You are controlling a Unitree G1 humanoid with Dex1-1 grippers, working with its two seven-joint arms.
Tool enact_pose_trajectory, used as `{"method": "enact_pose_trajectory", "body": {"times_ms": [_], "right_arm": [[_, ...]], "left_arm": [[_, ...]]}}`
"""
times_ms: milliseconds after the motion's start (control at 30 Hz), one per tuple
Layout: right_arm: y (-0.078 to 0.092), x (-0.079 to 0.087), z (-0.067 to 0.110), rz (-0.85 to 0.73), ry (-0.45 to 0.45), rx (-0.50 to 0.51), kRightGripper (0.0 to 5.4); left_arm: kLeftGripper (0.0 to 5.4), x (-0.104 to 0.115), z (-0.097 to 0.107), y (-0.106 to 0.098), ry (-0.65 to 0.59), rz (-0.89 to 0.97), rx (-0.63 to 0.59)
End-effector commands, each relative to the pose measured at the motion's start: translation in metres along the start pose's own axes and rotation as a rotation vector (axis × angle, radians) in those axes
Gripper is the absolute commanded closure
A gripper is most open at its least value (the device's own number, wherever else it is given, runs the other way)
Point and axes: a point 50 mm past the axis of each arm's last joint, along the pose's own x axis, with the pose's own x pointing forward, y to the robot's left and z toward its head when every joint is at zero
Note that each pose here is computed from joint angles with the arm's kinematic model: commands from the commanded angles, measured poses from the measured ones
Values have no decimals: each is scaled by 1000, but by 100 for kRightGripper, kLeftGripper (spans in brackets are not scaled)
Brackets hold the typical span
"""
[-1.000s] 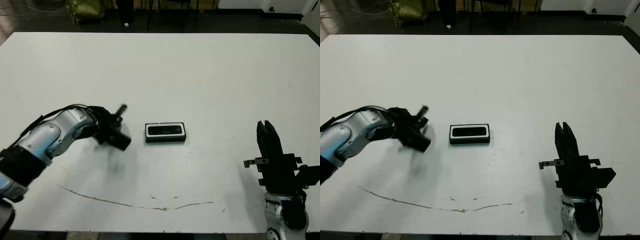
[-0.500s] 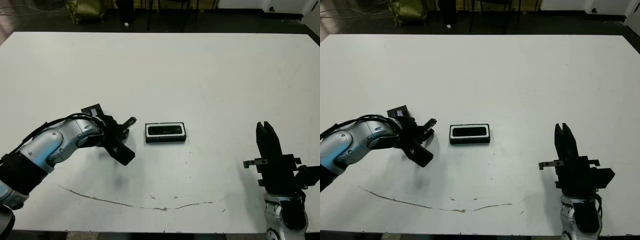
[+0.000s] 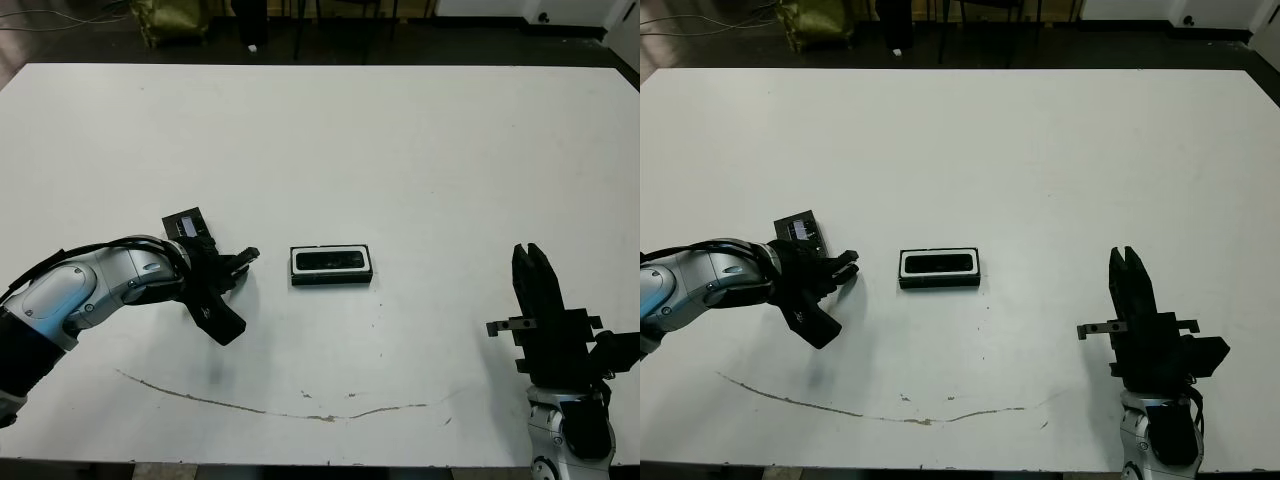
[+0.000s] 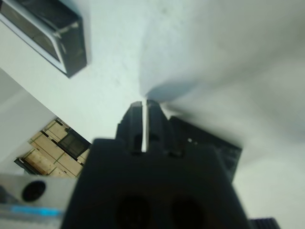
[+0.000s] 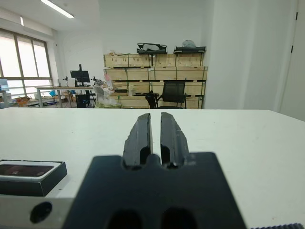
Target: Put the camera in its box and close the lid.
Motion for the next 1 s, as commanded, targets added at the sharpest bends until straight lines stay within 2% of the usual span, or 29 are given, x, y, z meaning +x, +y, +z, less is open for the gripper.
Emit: {"method": "enact_pose_trajectory", "body": {"times_ms": [33, 233, 367, 500, 633, 800, 1000], "right_arm": [[-3, -3, -3, 0, 10, -9, 539], [-3, -3, -4, -7, 22, -2, 539], [-3, -4, -5, 0, 20, -12, 539], [-3, -6, -5, -10, 32, -1, 539], [-2, -8, -4, -16, 50, 12, 539], [-3, -8, -5, -11, 43, 2, 539], [-3, -8, -5, -10, 53, -8, 539]], "left_arm": [[540, 2, -5, -17, 49, -63, -44], [540, 3, -1, -20, 48, -79, 14], [540, -1, 5, -23, 31, -19, -82], [540, -6, 11, -22, 17, -69, -48], [540, -8, 17, -23, 53, -184, -109], [540, -19, 23, -29, 53, -151, -156], [540, -19, 20, -41, 88, -141, -194]]}}
